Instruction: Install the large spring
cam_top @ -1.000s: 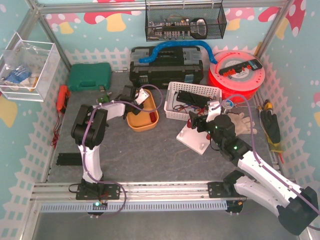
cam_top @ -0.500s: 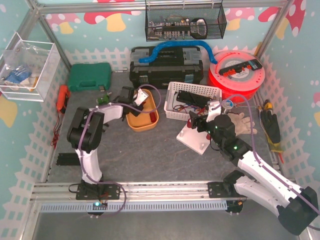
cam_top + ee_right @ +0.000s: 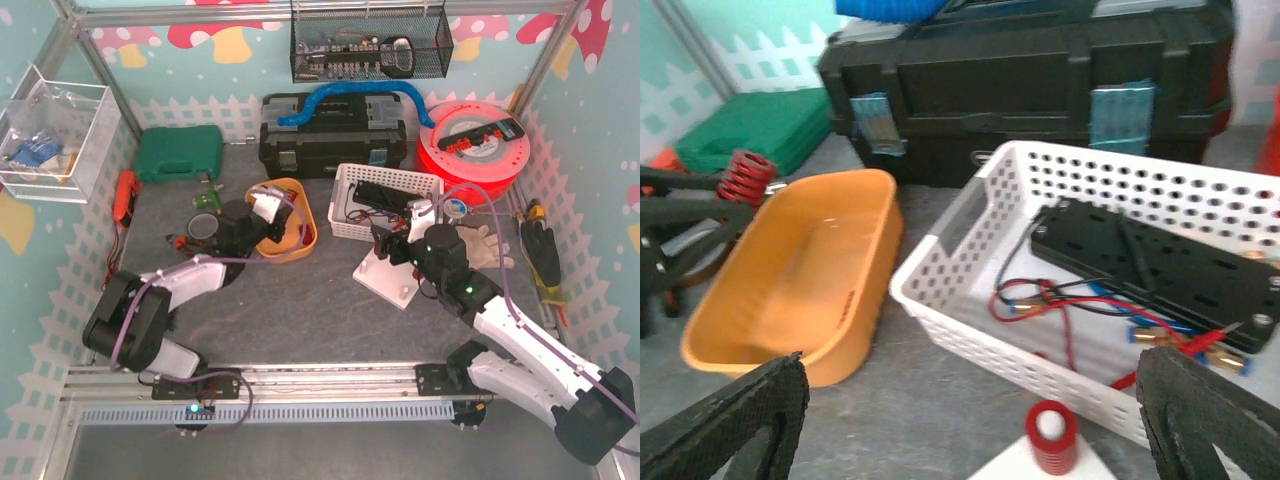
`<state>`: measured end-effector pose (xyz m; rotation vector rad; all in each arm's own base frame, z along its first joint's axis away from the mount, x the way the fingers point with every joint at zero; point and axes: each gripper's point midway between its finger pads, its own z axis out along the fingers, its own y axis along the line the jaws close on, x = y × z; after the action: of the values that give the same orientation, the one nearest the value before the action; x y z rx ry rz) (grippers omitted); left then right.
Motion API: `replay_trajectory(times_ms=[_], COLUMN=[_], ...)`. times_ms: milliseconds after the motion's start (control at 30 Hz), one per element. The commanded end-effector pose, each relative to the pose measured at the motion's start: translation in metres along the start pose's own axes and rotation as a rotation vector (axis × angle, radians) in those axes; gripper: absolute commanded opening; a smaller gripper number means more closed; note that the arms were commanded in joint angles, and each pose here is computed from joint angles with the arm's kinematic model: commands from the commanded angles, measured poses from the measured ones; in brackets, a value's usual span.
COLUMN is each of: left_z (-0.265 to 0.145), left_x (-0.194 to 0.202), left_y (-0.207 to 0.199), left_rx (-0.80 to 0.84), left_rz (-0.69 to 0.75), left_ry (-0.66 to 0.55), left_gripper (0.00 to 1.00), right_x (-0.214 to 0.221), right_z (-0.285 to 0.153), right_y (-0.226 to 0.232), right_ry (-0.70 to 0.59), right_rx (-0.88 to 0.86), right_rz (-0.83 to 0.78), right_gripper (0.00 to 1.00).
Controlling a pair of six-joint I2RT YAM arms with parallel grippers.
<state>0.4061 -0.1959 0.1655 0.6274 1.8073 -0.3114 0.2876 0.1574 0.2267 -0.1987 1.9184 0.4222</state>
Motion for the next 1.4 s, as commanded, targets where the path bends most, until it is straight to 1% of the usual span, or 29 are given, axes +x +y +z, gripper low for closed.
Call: replay_trajectory(times_ms=[0,100,233,400,467,600,833,1133,1200,1267,1367], left_z=[-0.037,-0.058,-0.073,-0.087,-0.096,-0.104,-0.111,-0.116,-0.116,-0.115,-0.113], left_x=[-0.053,-0.053,-0.042,-0.025,-0.021,-0.020,-0.022,-0.024,-0.024,-0.023,-0.023], left_y=[-0.036,-0.061,-0.089,-0.105,-0.109,-0.114,-0.140,-0.150,-0.150,-0.149,-0.149], left_rx=[0.072,0.128,0.162,0.159,0.173,0.180,0.281,0.313,0.311,0.308,0.306], left_rz=[-0.098,-0.108,-0.081,-0.068,-0.048,-0.013,0.060,0.096,0.098,0.096,0.093], left_ry=[-0.306,-0.373,-0.377,-0.391,-0.422,-0.462,-0.485,-0.497,-0.497,-0.492,-0.489], left_gripper=[0.16,0.16,0.15,0.15,0.15,0.15,0.15,0.15,0.15,0.15,0.17], right_x=[-0.008,-0.007,-0.001,0.005,0.006,0.009,0.011,0.019,0.021,0.024,0.027], right_z=[0.000,0.005,0.009,0.011,0.010,0.016,0.031,0.040,0.040,0.039,0.037], right_y=[0.033,0.061,0.097,0.129,0.141,0.154,0.163,0.173,0.176,0.178,0.179], right_ry=[0.043,0.109,0.199,0.248,0.263,0.292,0.306,0.351,0.360,0.370,0.377], right_rx=[-0.165,-0.312,-0.497,-0.655,-0.706,-0.740,-0.736,-0.749,-0.761,-0.775,-0.790], right_rz=[0.059,0.071,0.099,0.128,0.128,0.128,0.135,0.127,0.126,0.126,0.130], right_gripper=[0.88,0.85,0.80,0.77,0.77,0.76,0.73,0.63,0.60,0.55,0.44])
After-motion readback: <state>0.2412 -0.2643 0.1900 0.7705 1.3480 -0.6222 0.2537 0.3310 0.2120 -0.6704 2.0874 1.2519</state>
